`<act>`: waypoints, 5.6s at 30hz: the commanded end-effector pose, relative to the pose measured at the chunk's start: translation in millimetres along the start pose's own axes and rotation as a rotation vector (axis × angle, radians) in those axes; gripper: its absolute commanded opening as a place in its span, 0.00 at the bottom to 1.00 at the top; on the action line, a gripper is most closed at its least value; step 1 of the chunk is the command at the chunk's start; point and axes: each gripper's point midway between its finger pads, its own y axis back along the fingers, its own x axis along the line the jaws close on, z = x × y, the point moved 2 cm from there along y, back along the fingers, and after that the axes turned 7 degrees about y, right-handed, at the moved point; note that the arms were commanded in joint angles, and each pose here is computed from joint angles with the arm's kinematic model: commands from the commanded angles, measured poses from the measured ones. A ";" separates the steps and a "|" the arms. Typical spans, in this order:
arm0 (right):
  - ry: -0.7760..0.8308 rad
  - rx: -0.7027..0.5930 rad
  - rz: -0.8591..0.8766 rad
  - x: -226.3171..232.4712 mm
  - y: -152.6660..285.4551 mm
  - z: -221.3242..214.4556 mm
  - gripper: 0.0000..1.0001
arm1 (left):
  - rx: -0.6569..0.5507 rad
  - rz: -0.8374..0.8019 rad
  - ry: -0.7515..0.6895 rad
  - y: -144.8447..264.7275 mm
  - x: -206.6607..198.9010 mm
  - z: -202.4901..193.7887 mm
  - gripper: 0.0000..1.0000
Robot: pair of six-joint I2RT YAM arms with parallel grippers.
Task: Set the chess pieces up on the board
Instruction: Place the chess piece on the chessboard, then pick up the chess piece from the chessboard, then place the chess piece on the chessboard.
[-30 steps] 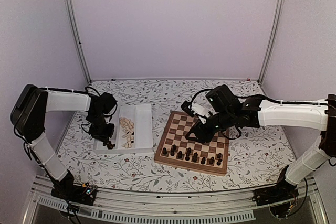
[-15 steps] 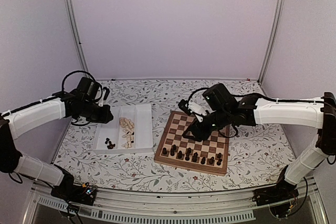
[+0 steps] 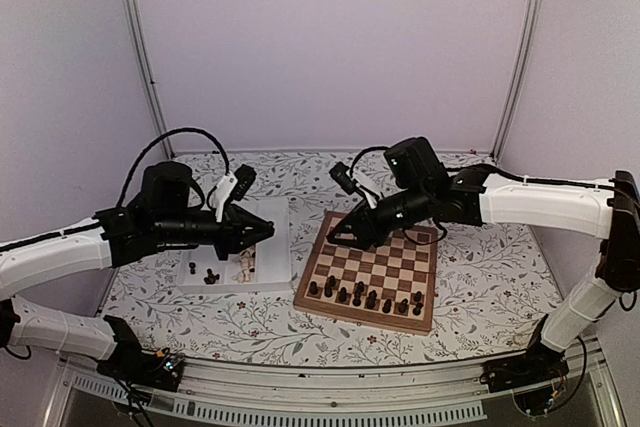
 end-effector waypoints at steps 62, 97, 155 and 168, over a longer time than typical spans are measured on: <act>-0.101 -0.008 -0.164 -20.0 35.7 -29.3 0.46 | 0.092 -0.127 -0.033 -187.1 69.9 -89.0 0.19; -0.029 0.141 -0.175 -60.1 -32.8 -31.6 0.46 | -0.162 0.343 -0.079 -36.2 44.1 134.2 0.63; -0.099 0.297 -0.278 -79.7 -45.4 -55.5 0.06 | -0.293 0.327 0.052 3.1 114.8 119.5 0.55; -0.235 0.388 -0.344 -46.1 34.2 -119.3 0.06 | -0.303 0.344 0.029 10.9 111.5 125.1 0.55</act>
